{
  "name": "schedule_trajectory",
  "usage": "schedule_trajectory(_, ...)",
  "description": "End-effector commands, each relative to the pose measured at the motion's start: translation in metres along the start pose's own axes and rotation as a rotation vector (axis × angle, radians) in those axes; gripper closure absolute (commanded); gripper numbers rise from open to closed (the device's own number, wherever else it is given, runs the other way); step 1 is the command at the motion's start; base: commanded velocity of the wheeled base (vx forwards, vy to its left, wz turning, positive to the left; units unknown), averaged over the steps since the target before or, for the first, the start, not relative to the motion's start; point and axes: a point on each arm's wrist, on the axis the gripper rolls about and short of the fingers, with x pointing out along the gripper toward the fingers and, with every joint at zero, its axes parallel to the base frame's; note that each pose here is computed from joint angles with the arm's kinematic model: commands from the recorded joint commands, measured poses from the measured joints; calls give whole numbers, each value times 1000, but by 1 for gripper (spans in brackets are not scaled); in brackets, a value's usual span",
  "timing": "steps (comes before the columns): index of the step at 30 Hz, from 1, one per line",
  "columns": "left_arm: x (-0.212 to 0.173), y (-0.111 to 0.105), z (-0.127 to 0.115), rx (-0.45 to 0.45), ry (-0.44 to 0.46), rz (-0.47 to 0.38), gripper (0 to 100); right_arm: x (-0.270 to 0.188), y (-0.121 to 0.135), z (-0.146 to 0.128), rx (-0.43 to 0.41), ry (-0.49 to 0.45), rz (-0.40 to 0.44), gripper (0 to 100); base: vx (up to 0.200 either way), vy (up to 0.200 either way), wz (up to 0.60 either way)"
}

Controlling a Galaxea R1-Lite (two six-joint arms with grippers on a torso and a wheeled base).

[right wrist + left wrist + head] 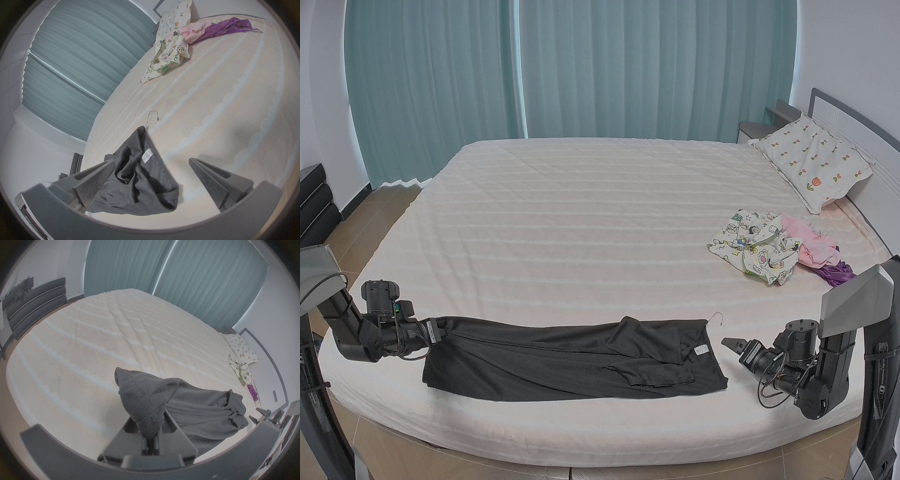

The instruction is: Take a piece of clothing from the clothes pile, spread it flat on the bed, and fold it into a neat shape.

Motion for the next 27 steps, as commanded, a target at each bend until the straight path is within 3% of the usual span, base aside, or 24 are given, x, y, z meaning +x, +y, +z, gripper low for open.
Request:
schedule_trajectory(1,-18,-3,13,-3,-43,5,100,0,1,1,0,-7,8,0,0,0,0)
schedule_trajectory(13,-12,-76,-3,28,-1,-20,100,0,1,1,0,-7,8,0,0,0,0)
schedule_trajectory(17,-9,-109,-14,78,1,-28,100,-1,0,1,1,-7,6,0,0,0,0)
schedule_trajectory(22,-5,-130,-18,78,4,-44,100,0,0,1,1,-6,5,0,0,0,0)
schedule_trajectory(27,-2,-156,-20,24,21,-70,100,0,0,1,1,-5,4,0,0,0,0)
